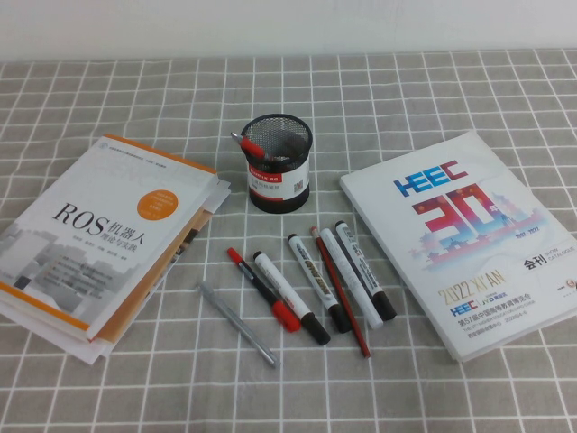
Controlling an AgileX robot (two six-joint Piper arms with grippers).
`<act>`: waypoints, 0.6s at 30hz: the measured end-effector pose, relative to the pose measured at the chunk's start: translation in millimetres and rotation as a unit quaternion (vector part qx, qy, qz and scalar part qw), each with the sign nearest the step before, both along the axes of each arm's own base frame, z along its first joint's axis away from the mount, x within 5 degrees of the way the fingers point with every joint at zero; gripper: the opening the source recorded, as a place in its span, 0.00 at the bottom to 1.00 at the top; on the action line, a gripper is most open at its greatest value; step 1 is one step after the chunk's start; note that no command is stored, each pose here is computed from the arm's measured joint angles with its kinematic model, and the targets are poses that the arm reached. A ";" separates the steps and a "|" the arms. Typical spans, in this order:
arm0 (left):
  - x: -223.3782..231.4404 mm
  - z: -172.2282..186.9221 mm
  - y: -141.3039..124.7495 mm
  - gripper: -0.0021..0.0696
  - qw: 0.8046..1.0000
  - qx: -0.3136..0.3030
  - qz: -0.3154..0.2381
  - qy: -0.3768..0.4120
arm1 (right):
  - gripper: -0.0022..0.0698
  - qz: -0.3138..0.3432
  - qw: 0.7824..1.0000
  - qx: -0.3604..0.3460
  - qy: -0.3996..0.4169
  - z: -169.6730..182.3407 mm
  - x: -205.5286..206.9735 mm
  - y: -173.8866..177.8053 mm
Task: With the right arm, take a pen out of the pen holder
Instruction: 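Take a marker out of the pen holder and lay it on the table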
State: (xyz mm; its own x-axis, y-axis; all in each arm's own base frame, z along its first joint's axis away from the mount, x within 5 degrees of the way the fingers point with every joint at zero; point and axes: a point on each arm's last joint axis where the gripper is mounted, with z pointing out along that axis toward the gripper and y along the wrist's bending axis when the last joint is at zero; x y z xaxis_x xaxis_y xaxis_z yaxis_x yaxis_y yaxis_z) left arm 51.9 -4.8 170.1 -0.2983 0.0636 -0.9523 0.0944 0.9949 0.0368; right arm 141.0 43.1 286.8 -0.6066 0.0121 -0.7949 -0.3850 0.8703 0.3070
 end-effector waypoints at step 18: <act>0.0 0.0 0.0 0.02 1.000 0.000 0.000 0.000 | 0.01 0.071 0.989 -0.062 -0.110 6.2 13.1 59.3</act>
State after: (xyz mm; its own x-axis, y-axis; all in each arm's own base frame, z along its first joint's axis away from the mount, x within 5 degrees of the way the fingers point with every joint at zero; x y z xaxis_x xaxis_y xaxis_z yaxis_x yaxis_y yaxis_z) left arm 51.9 -4.8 170.1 -0.2983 0.0636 -0.9523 0.0944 0.9949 0.0368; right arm 154.1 102.3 293.0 -0.4076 -0.1675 -0.8977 -0.5524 0.8280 0.0963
